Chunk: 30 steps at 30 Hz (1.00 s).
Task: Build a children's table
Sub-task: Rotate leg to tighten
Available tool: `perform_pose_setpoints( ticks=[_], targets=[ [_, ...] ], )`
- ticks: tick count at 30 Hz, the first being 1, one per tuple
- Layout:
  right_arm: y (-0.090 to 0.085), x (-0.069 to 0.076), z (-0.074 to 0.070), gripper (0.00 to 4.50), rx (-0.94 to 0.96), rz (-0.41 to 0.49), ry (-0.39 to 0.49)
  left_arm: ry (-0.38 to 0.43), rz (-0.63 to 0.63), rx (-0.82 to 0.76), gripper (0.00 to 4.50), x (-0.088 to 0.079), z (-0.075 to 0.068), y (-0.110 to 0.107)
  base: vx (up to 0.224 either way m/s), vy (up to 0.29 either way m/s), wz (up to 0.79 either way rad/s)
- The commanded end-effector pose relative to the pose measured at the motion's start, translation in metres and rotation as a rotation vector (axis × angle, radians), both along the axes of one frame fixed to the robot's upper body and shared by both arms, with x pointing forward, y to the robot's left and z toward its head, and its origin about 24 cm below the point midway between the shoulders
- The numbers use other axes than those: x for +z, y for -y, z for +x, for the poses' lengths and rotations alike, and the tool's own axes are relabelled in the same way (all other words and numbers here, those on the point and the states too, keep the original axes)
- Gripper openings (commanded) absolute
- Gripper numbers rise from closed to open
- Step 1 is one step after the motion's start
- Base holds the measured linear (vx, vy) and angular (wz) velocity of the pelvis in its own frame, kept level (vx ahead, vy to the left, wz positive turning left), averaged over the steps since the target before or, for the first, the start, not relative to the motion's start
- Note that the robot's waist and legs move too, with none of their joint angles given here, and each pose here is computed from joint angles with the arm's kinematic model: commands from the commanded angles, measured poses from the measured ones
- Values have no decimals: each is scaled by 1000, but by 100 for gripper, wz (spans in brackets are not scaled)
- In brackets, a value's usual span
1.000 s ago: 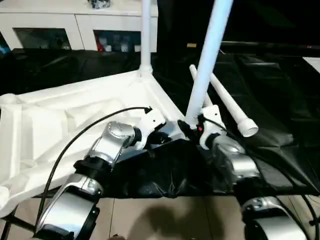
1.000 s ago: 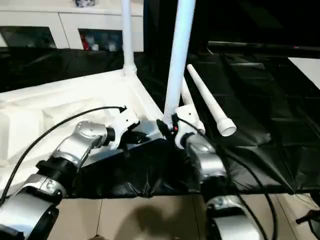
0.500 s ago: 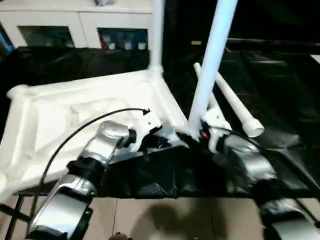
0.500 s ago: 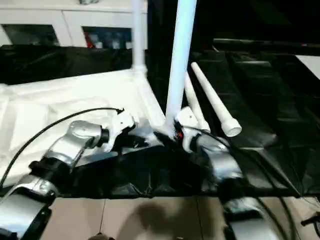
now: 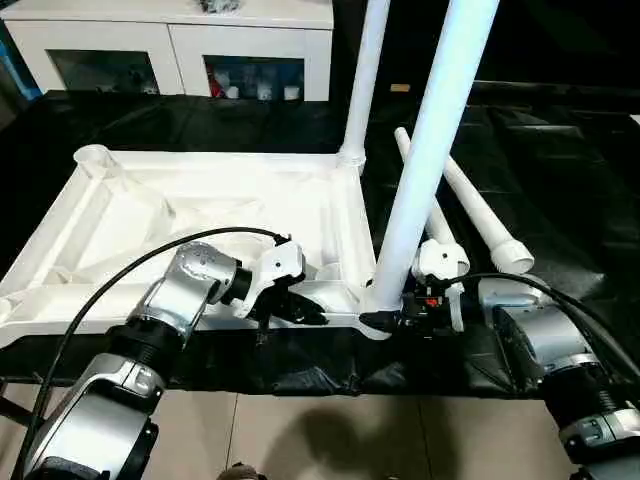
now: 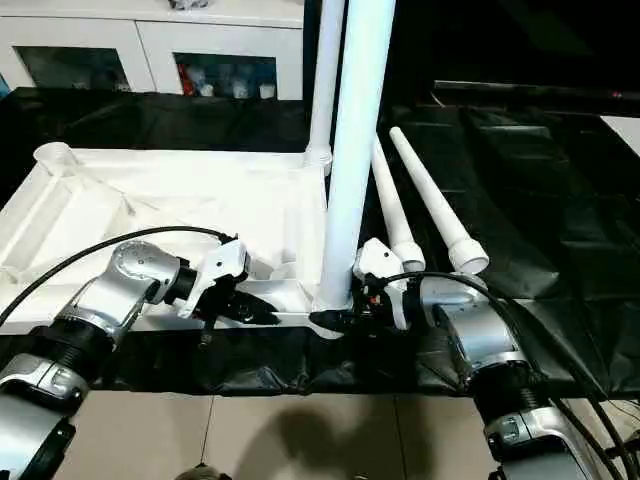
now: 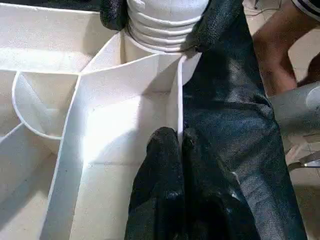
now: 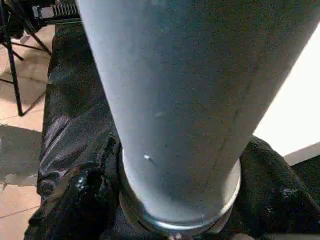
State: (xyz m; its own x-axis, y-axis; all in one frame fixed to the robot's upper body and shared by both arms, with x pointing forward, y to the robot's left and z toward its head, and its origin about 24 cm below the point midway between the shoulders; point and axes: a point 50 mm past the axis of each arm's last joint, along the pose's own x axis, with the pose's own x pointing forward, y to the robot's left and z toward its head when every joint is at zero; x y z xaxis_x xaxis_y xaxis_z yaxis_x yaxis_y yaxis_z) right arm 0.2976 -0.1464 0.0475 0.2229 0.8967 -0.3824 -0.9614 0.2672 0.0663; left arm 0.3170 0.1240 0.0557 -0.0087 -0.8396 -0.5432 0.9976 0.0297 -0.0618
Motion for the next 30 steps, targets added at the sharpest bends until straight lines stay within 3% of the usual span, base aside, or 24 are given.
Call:
perform_pose_setpoints(
  ticks=[1,6,8,12,14,16,17,20,23,27,30],
  targets=[
    [-14,-6,-7,272,66,27,-47,32,-31,-67,0,9,-1,16,0,0,0],
    [-19,-13,-6,269,-72,63,-50,23,-43,-23,0,6,-1,18,0,0,0],
    [-24,-22,8,269,-326,74,-23,45,-48,99,0,5,8,26,0,0,0],
    [-36,-31,18,269,-537,93,-30,76,-72,230,0,7,18,43,0,0,0],
    [-58,-34,23,269,-629,117,-32,93,-85,308,0,5,21,61,0,0,0],
    [-66,-35,25,269,-650,115,-28,93,-84,333,0,4,22,65,0,0,0],
    [-82,-33,29,269,-700,114,-15,100,-83,380,0,3,23,72,0,0,0],
    [-100,-26,32,269,-673,121,47,104,-80,386,0,0,21,77,0,0,0],
    [-103,-23,32,338,-661,174,17,103,-79,382,0,0,20,77,0,0,0],
    [-89,-18,35,374,-603,181,73,119,-80,333,0,0,19,64,0,0,0],
    [-74,-16,33,374,-508,166,102,124,-72,298,0,0,18,54,0,0,0]
  ],
)
